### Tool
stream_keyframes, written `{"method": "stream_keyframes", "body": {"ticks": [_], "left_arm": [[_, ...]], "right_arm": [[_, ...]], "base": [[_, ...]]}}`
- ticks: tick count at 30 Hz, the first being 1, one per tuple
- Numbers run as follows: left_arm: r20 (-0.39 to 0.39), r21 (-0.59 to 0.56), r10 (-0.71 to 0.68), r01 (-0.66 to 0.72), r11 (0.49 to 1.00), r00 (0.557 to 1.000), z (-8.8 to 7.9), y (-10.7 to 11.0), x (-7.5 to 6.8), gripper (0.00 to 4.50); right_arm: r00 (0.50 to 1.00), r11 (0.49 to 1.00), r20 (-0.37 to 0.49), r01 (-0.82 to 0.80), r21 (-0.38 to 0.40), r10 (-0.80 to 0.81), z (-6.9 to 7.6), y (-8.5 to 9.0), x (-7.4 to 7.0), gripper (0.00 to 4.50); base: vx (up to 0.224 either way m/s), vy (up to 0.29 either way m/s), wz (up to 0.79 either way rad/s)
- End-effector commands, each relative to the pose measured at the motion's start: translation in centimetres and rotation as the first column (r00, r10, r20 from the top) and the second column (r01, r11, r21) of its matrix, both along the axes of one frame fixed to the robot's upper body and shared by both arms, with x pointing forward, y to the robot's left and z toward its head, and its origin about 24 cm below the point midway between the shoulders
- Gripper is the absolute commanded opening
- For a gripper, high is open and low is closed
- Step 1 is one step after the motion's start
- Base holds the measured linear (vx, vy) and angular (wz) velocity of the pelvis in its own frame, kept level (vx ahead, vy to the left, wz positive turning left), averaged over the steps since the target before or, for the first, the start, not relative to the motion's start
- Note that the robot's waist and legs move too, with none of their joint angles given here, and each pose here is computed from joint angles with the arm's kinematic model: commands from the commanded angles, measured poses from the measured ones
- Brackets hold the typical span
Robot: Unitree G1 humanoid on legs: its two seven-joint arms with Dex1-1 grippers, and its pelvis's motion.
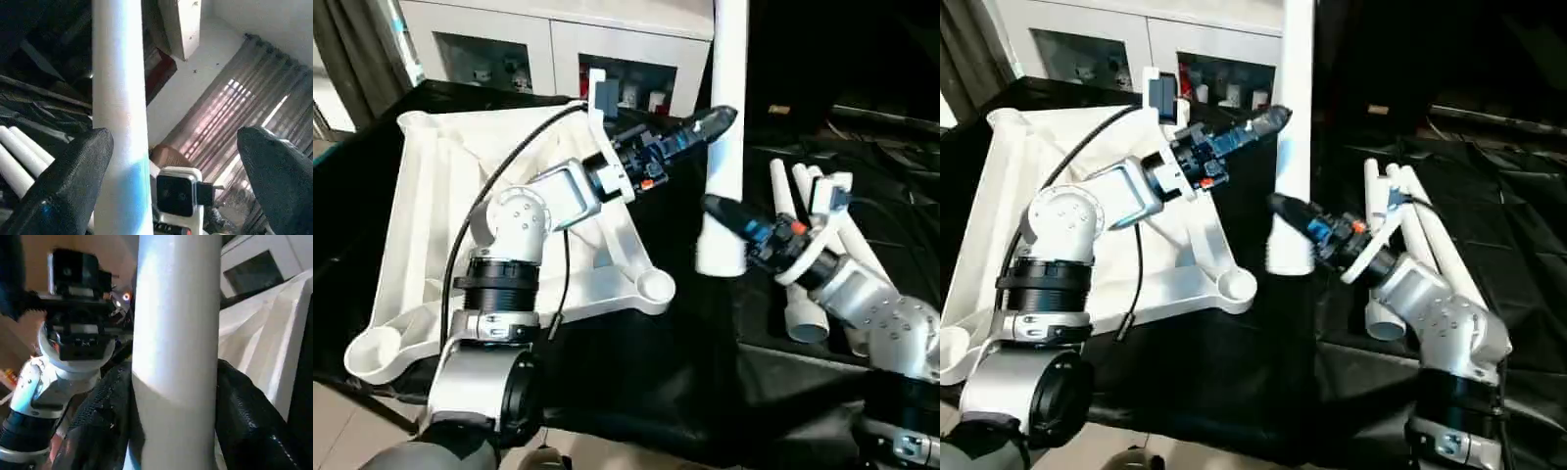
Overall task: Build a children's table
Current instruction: Pick table leg
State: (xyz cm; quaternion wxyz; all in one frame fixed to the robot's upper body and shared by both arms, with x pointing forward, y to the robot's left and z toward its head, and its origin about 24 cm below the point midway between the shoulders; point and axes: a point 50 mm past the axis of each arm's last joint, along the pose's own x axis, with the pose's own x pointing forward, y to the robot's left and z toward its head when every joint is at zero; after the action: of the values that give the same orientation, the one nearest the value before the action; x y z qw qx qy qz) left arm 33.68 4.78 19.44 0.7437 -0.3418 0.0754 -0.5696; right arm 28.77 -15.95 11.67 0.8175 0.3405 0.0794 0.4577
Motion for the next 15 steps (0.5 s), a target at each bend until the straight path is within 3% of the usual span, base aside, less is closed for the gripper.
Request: {"method": "stream_keyframes", "body": {"ticks": [1,6,15], "left_arm": [[0.012,0.066,0.042,-0.043,0.997,0.999,-0.5,-0.7,-0.1,4.5],[0.028,0.183,0.193,-0.195,0.963,0.981,-1.5,-0.3,0.5,4.01],[0.035,0.255,0.355,-0.352,0.901,0.934,-2.3,1.0,1.1,3.35]], "right_arm": [[0.998,0.995,0.059,-0.02,-0.097,0.026,0.6,1.2,-0.1,1.92],[0.994,0.975,0.113,0.028,-0.22,-0.003,0.8,2.6,0.5,1.91],[0.983,0.953,0.172,0.104,-0.284,-0.056,1.5,3.4,0.9,1.91]], "base": [[0.0,0.0,0.0],[0.0,0.0,0.0],[0.0,0.0,0.0]]}}
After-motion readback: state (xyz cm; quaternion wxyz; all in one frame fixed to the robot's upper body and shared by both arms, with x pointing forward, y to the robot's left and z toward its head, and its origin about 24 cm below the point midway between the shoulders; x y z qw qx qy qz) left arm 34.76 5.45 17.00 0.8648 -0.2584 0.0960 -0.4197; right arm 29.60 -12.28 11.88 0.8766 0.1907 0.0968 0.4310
